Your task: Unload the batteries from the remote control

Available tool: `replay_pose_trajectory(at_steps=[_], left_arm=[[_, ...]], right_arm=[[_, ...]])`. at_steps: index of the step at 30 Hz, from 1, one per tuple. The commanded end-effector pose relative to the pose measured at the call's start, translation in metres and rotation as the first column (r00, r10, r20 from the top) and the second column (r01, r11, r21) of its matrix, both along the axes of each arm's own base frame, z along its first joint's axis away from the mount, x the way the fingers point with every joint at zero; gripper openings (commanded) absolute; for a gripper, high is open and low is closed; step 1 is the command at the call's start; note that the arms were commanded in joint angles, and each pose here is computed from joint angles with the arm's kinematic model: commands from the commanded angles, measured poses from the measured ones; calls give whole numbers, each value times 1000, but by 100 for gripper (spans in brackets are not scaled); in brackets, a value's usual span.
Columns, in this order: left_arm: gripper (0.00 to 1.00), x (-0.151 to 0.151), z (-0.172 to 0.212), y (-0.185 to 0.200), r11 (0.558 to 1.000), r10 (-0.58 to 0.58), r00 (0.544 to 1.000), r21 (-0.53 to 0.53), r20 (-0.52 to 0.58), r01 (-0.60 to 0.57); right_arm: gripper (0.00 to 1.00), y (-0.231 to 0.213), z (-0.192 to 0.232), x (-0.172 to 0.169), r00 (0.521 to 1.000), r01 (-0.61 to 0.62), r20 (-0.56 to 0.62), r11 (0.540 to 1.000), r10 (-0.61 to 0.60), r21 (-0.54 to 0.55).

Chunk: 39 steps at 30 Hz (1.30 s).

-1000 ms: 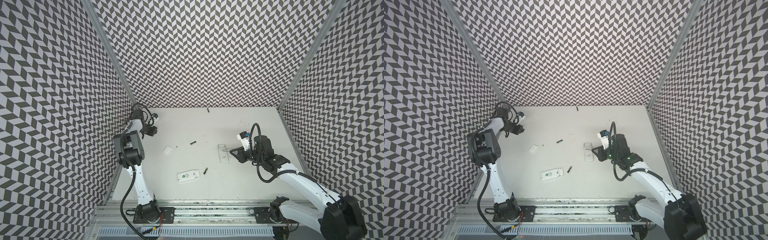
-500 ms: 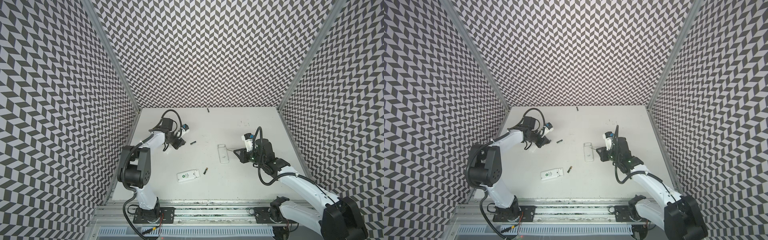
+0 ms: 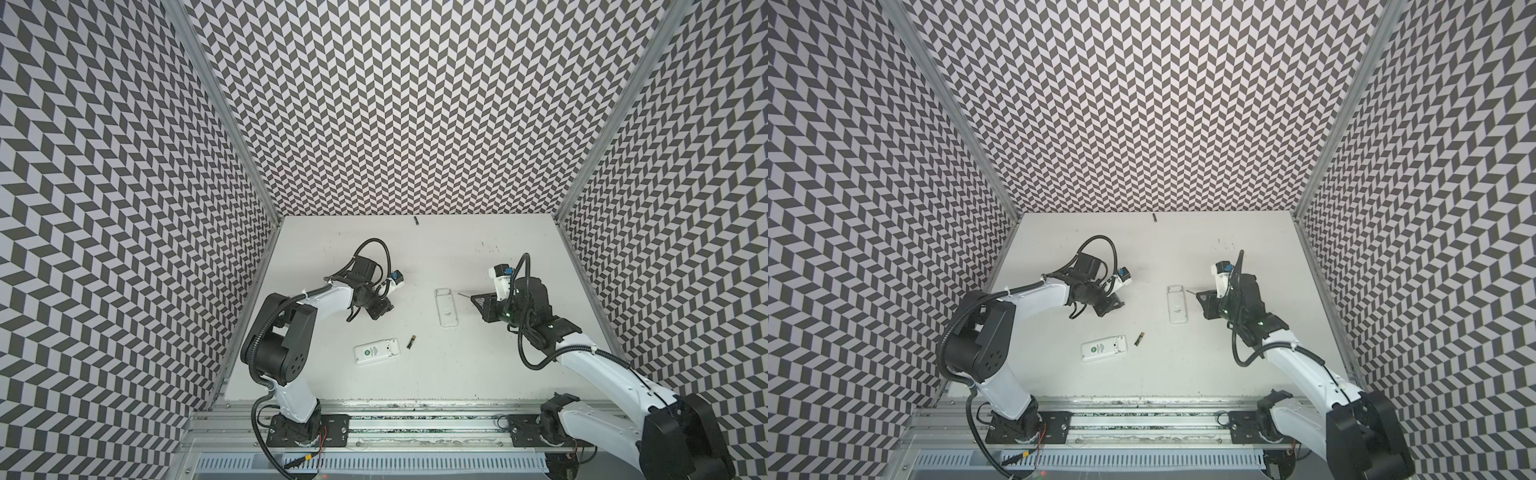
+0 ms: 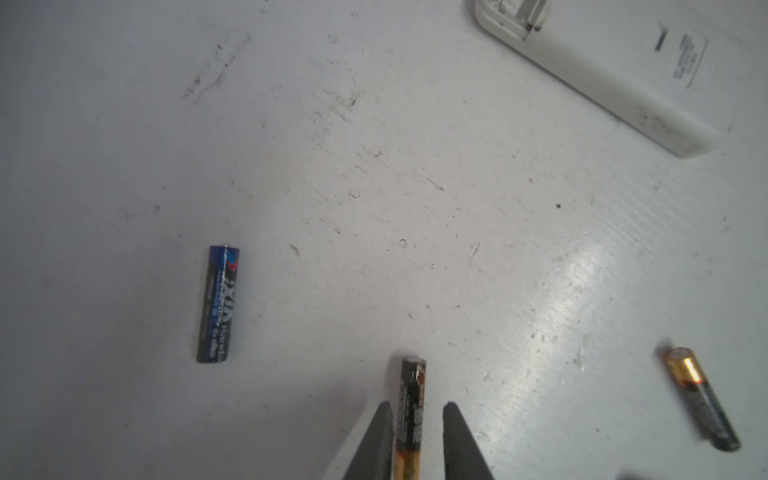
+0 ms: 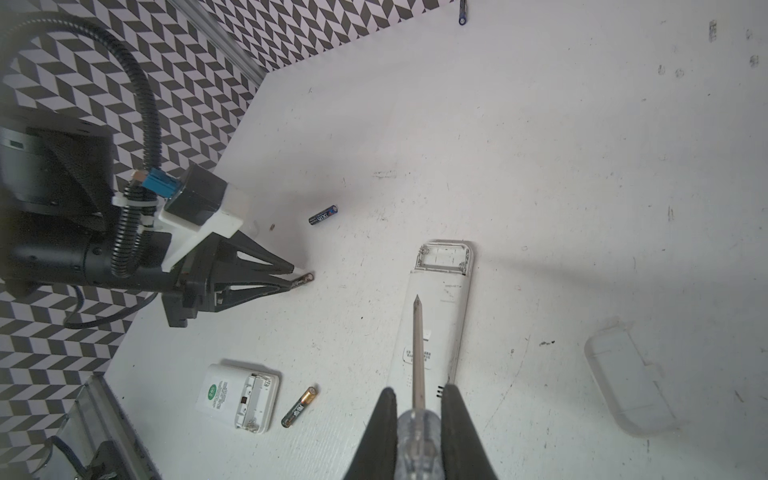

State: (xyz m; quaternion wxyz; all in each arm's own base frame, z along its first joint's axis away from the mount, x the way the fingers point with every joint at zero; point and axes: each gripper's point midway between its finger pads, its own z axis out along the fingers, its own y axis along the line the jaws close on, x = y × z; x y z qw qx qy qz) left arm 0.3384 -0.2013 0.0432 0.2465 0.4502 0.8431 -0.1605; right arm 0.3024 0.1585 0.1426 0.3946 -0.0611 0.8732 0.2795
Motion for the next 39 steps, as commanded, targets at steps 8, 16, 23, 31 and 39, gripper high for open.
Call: replay_pose_trajectory(at_steps=[8, 16, 23, 31, 39], left_arm=[[58, 16, 72, 5, 991, 66, 980, -128, 188, -42], [68, 65, 102, 93, 923, 357, 891, -253, 280, -291], [99, 81, 91, 156, 826, 538, 790, -373, 295, -423], [99, 65, 90, 178, 767, 626, 653, -490, 427, -415], [99, 54, 104, 183, 720, 682, 571, -560, 457, -411]], right_arm=[[1, -20, 18, 22, 982, 118, 138, 991, -125, 57], [7, -20, -17, 27, 980, 162, 103, 983, -171, 91], [11, -12, -42, 31, 983, 166, 63, 984, -170, 70], [23, -8, -58, 31, 982, 181, 40, 982, -184, 52], [35, -13, -59, 29, 978, 200, 60, 980, -201, 17]])
